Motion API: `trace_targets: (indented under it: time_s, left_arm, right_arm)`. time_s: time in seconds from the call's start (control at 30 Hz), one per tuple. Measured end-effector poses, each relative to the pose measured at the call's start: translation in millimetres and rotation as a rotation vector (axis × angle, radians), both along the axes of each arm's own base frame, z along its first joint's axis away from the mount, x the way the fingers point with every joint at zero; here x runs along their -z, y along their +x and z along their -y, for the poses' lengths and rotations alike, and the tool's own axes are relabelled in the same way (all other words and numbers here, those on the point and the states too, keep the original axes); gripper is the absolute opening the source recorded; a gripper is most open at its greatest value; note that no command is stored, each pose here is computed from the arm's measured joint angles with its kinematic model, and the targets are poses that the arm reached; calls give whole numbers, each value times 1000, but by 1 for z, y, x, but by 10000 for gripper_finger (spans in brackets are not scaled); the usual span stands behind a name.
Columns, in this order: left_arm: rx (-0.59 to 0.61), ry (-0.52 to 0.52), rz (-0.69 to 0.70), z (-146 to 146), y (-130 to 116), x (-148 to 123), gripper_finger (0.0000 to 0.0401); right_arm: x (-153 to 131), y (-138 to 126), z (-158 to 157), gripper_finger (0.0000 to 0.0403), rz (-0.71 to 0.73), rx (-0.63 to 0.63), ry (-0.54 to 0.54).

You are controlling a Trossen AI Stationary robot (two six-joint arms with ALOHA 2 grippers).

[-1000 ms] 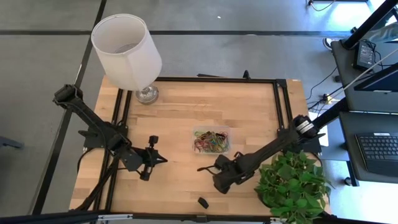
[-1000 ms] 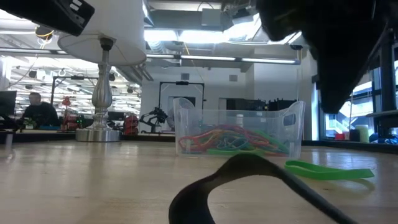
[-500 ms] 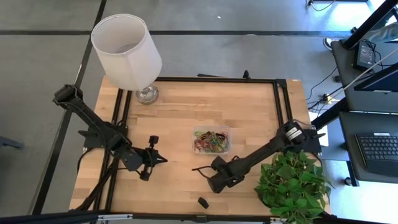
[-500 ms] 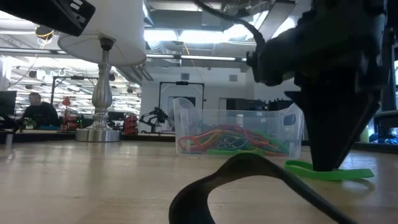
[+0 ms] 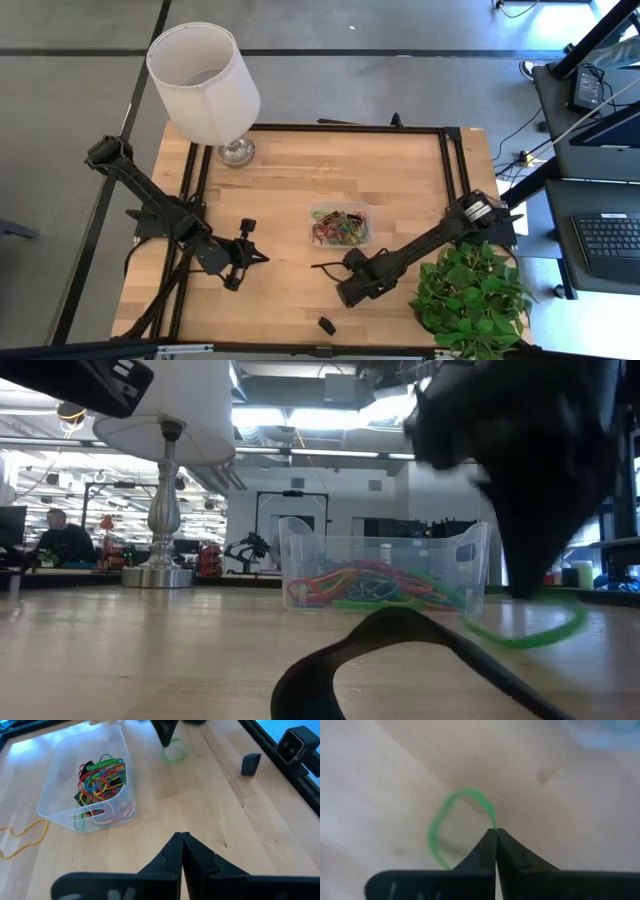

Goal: Pick and place rubber bands into bin
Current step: Put the green rubber band into the transparent bin

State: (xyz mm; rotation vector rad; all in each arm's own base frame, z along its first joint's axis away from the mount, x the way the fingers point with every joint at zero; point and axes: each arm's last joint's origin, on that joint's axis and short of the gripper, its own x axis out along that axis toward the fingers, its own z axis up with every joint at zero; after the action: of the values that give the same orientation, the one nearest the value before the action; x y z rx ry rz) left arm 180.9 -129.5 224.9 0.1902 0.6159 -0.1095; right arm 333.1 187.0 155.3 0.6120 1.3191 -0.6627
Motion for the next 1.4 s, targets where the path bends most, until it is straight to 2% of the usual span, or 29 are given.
trace_targets:
  time_s: [0.13,0.33,0.53,0.73,0.9,1.07,1.4]
  left_arm:
    - [-16,-1,-1,-3,2,0,3]
    - [-26,-10,-9,-8,6,0,3]
    - [-35,-20,-10,-12,9,0,2]
    - [-59,-38,12,-16,14,-2,2]
    - [-55,-53,26,-15,14,-4,3]
    - [-72,-96,22,-14,14,-4,3]
    - [-20,-126,47,-10,19,-6,3]
  right_arm:
    - [-22,-1,3,2,88,5,-25]
    - [-52,-4,12,2,257,13,-151]
    - [-86,4,38,1,406,-3,-217]
    - [-92,21,78,1,406,-25,-266]
    - [-80,33,107,4,336,-12,-237]
    - [-76,35,117,45,299,-3,-164]
    - [-77,29,115,143,250,-44,-177]
